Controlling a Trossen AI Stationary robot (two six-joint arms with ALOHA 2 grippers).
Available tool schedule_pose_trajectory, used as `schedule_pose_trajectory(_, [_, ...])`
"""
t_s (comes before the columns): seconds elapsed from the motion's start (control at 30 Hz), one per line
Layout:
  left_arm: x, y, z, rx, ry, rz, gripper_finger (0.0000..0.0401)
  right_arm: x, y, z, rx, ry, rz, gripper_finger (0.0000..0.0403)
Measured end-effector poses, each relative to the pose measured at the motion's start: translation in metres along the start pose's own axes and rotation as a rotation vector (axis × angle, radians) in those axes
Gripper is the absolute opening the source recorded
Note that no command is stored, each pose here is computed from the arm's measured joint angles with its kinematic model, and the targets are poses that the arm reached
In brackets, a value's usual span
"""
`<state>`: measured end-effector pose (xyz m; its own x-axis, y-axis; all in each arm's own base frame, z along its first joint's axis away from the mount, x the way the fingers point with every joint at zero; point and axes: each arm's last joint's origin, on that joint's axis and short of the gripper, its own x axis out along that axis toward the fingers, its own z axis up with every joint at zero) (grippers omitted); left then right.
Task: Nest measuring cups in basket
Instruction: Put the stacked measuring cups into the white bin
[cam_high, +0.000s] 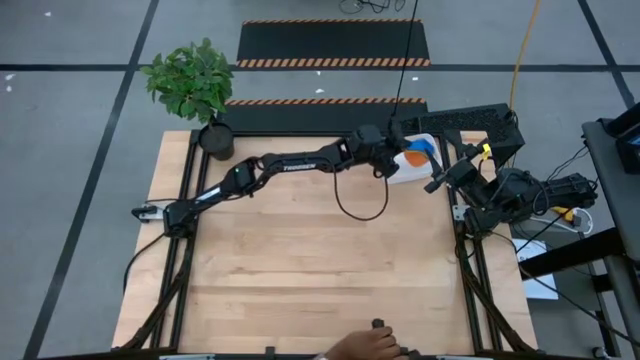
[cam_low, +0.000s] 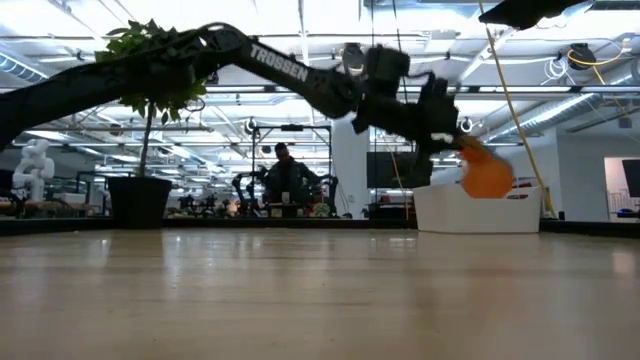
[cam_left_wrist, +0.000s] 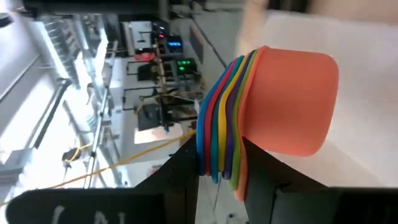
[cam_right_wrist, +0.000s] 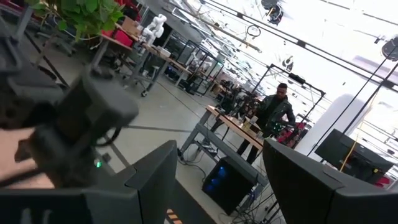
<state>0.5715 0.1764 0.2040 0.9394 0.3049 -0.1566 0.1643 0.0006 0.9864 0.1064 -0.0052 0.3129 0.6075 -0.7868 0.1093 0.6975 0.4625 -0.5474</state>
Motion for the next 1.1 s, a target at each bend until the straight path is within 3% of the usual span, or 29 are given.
schedule_pose_trajectory(0.2, [0.006, -0.025, -0.004, -0.003, 0.027, -0.089, 0.0088, 0.0, 0.0, 0.0, -0.009, -0.001, 0.0, 0.0231])
schedule_pose_trajectory(0.63, [0.002, -0.028, 0.014, -0.043, 0.143, -0.193, 0.0088, 0.0, 0.0, 0.0, -0.02, 0.001, 0.001, 0.0231])
schedule_pose_trajectory(0.83, [-0.012, -0.02, 0.027, -0.099, 0.179, -0.345, 0.0088, 0.0, 0.0, 0.0, -0.018, 0.001, 0.001, 0.0231])
schedule_pose_trajectory(1.1, [-0.036, 0.008, 0.032, -0.17, 0.196, -0.441, 0.0088, 0.0, 0.001, 0.0, -0.016, 0.003, 0.004, 0.0231])
